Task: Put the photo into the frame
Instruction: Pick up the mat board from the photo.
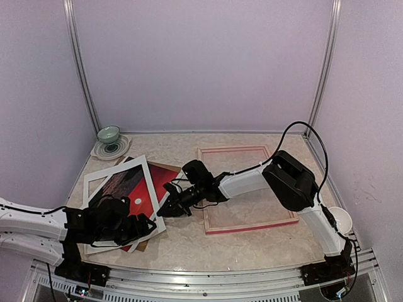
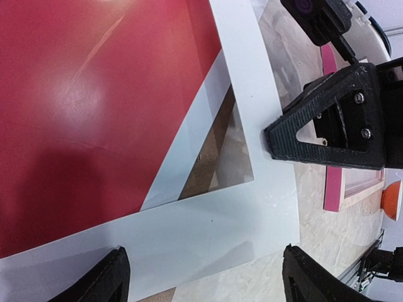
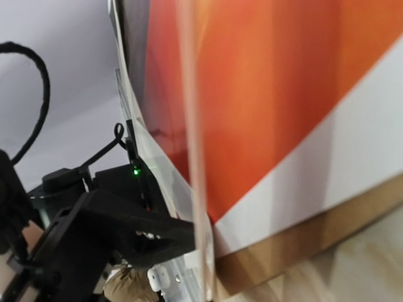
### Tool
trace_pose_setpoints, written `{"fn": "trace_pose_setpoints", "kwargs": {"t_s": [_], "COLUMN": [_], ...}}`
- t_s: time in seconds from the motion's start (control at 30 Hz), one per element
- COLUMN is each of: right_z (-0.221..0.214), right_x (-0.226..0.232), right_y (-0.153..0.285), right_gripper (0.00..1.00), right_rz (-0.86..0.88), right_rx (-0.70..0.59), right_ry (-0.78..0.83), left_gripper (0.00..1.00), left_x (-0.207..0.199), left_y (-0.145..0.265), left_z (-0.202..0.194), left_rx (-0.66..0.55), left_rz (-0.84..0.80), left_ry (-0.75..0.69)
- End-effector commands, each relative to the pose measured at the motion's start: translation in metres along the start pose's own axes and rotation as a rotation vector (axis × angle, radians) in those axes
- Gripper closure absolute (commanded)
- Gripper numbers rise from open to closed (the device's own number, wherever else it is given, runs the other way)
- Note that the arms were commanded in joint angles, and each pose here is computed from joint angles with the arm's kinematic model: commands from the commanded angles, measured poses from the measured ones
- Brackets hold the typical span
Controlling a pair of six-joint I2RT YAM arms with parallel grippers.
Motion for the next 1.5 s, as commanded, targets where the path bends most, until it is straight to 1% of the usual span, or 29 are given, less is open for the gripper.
{"fn": "trace_pose_setpoints", "kwargs": {"t_s": [0.0,0.07,0.27,0.47,0.6,0.77,0.9,1.1,1.47], "right_z": [-0.002,-0.001,0.004,0.005,0.005,-0.003,-0.01,-0.022,-0.04], "right_x": [-0.001,0.0,0.01,0.023,0.03,0.023,0.018,0.015,-0.004], "right_y": [-0.004,0.0,0.02,0.051,0.076,0.112,0.14,0.167,0.225], "right_gripper": [1.0,1.0,1.0,1.0,1.0,1.0,1.0,1.0,1.0], "right_rz": [-0.003,-0.014,-0.049,-0.074,-0.107,-0.143,-0.129,-0.127,-0.179], "right_rx": [0.017,0.007,-0.041,-0.097,-0.141,-0.185,-0.194,-0.187,-0.233], "right_ry": [0.027,0.039,0.087,0.135,0.171,0.188,0.186,0.205,0.195], "left_gripper": [0.04,0.01,0.01,0.01,0.01,0.01,0.01,0.01,0.01], "left_x": [0.009,0.003,-0.012,-0.028,-0.034,-0.041,-0.047,-0.054,-0.067], "left_y": [0.005,0.011,0.034,0.055,0.059,0.053,0.046,0.037,0.02], "left_z": [-0.001,0.006,0.03,0.051,0.06,0.065,0.068,0.075,0.087], "left_rx": [0.005,-0.018,-0.112,-0.203,-0.236,-0.243,-0.229,-0.224,-0.212], "left_rz": [0.058,0.062,0.074,0.06,0.073,0.088,0.086,0.082,0.062], "left_ry": [-0.027,-0.042,-0.077,-0.1,-0.126,-0.157,-0.181,-0.199,-0.227]}}
Point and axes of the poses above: each gripper's point midway between its finger pads, its own y axis back along the fingers, its own x axis along the line the jaws close on, z = x × y, the point moved 3 cm from there along y, back along the fingers, and after that the axes turned 1 degree about y, right-handed, at the moved point
